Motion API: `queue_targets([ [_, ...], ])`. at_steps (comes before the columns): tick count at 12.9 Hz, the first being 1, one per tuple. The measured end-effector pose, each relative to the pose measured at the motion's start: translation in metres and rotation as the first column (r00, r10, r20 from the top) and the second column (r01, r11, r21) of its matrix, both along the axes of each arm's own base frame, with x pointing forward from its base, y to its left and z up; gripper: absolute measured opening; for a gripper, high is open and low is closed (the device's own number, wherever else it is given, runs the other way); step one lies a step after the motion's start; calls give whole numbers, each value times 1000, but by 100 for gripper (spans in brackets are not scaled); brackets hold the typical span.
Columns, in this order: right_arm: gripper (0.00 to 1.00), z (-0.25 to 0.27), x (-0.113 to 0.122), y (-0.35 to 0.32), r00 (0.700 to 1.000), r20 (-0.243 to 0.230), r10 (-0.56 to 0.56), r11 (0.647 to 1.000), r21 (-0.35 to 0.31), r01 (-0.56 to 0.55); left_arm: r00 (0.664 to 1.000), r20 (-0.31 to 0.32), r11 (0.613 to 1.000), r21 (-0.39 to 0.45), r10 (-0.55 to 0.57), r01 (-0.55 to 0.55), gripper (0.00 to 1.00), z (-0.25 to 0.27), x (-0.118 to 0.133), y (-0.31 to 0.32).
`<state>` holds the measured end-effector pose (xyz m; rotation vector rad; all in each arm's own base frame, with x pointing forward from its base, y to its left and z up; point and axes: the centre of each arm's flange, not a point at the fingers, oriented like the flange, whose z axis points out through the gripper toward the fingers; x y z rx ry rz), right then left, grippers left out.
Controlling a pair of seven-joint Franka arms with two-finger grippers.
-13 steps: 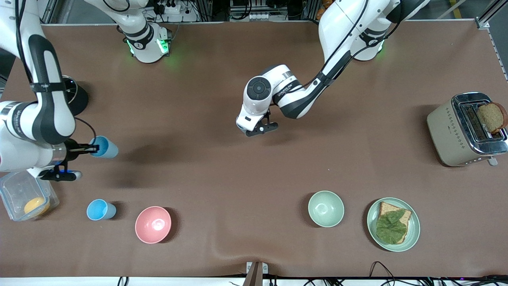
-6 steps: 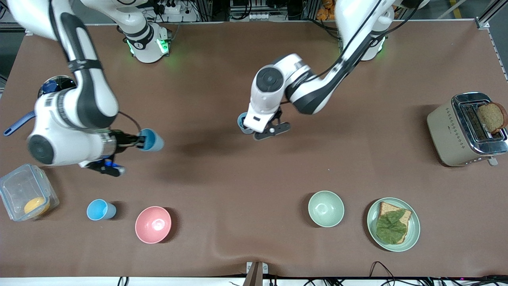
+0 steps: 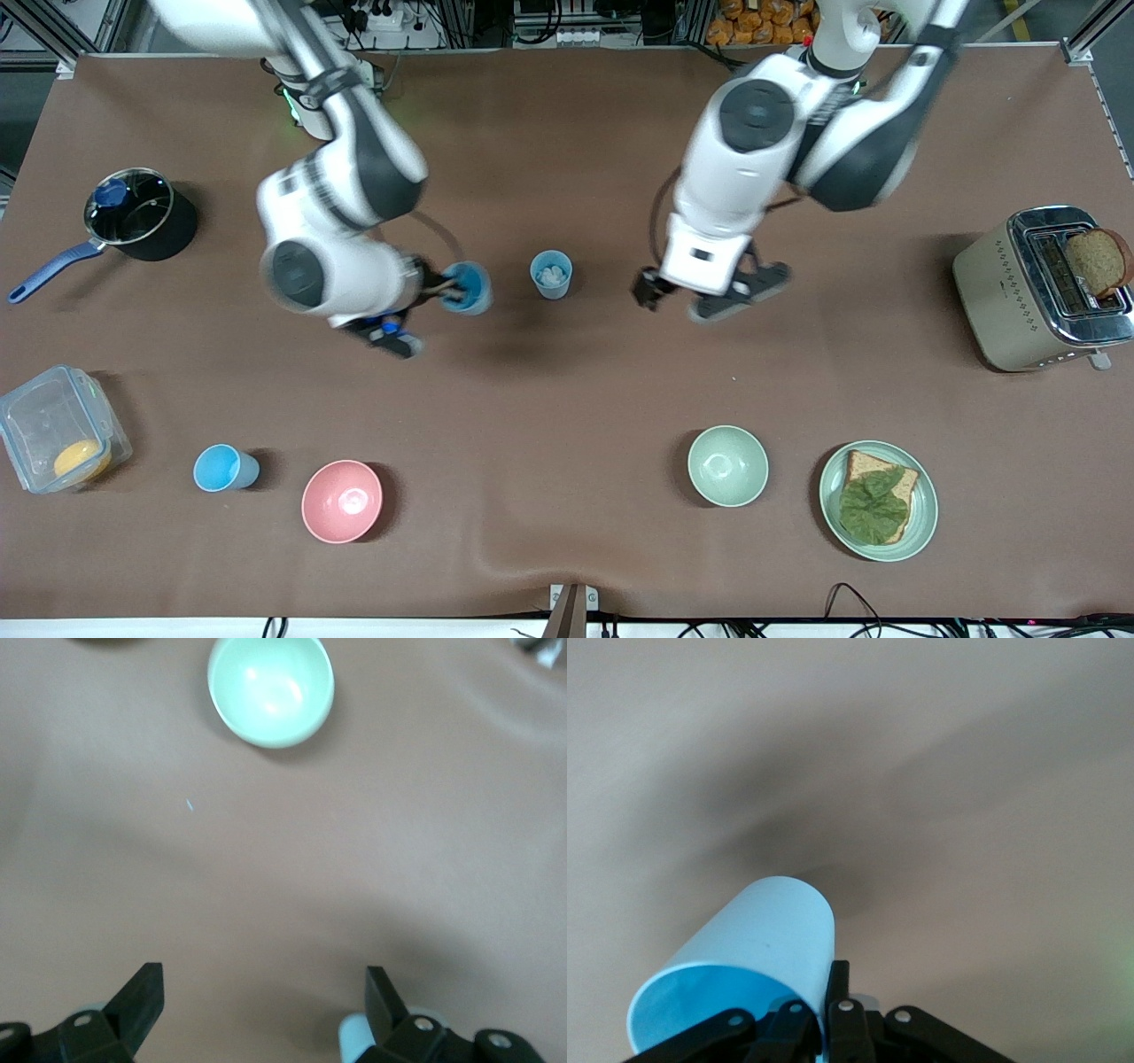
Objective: Stack blue cups with both arms
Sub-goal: 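Lower the right gripper's cup into the center cup while the left gripper withdraws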
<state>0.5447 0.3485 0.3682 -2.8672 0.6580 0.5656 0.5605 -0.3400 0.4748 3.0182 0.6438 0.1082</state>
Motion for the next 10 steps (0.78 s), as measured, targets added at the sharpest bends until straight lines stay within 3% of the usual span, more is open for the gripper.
queue_targets([
  [4,4,-6,-53,83,999,9,-34,999,-39,34,994,-10,993,42,-109,109,100,12,33,82],
  [10,4,-46,-57,78,998,-19,-60,995,-81,59,977,-42,974,79,-209,212,100,28,48,160],
])
